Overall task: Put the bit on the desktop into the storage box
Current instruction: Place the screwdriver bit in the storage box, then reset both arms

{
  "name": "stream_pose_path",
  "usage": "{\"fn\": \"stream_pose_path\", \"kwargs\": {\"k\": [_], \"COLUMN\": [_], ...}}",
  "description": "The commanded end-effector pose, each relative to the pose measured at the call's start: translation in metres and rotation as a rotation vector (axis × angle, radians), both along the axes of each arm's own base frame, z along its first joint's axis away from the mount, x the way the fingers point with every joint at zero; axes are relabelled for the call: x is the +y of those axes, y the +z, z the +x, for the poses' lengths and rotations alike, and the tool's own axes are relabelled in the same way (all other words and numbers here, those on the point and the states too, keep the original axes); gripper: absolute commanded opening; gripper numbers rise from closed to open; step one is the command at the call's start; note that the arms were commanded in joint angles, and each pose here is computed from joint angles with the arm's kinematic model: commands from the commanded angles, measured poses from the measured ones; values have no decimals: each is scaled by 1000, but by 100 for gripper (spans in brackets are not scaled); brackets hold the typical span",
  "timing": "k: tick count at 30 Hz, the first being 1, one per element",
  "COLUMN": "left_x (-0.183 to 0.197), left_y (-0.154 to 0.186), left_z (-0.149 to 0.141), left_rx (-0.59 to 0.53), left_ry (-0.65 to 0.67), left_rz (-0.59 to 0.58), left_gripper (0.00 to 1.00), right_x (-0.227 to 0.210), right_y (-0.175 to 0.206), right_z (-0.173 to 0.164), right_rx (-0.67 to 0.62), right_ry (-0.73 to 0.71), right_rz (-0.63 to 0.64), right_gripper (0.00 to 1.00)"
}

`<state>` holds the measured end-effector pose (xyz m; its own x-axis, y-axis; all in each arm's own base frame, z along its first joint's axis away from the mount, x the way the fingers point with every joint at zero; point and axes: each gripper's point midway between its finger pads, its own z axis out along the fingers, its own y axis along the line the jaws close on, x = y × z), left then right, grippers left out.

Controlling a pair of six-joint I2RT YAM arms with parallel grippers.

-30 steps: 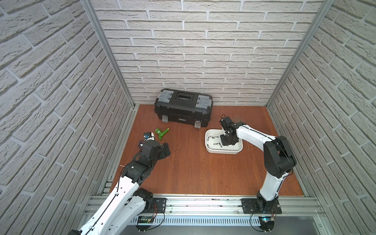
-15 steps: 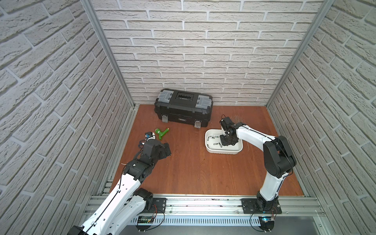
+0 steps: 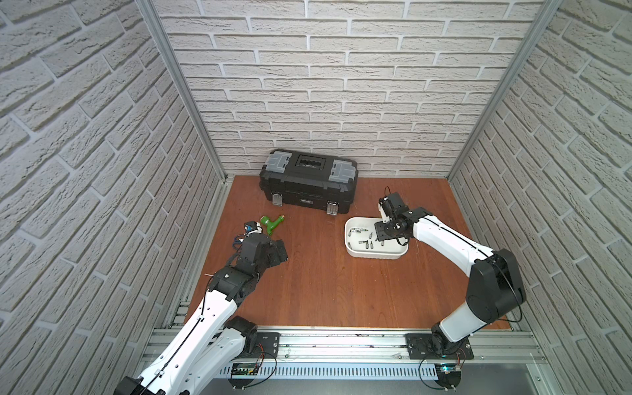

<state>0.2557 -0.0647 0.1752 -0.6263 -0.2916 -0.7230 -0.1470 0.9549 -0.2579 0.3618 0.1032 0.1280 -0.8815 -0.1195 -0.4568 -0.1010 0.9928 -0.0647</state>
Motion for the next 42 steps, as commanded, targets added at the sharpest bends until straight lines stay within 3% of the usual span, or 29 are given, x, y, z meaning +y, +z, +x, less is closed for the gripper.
{"fn": "stream_pose_path", "kwargs": {"k": [1,10,15,19,27,35,42], "left_x": [5,18,31,42,52,53,54], "left_y": [10,29,50,60,71,61,53], "left_z": [6,13,11,9,5,8,7], "left_rx": [-44,-128,-214,-260,-327,-387,-378], "left_ry": [25,80,132,173,177,176,163], "left_rz": [8,35,55,82,153,178,206], "left_gripper": [98,98,98,98,98,98,98], "right_x": [-9,-52,-91,-122,-157,-166,-149], "right_y": [33,95,111,113,82,24,1], "right_z": [3,-18,-38,-56,-71,-56,-22], "right_rx": [-129,-408,-582,-696,-755,-743,-749], "right_ry": [-24,-142,-266,-392,-496,-507,-347], "right_rz": [7,3,-29,-38,-105,-118,-101], "right_gripper": [63,79,98,98,98,98,98]}}
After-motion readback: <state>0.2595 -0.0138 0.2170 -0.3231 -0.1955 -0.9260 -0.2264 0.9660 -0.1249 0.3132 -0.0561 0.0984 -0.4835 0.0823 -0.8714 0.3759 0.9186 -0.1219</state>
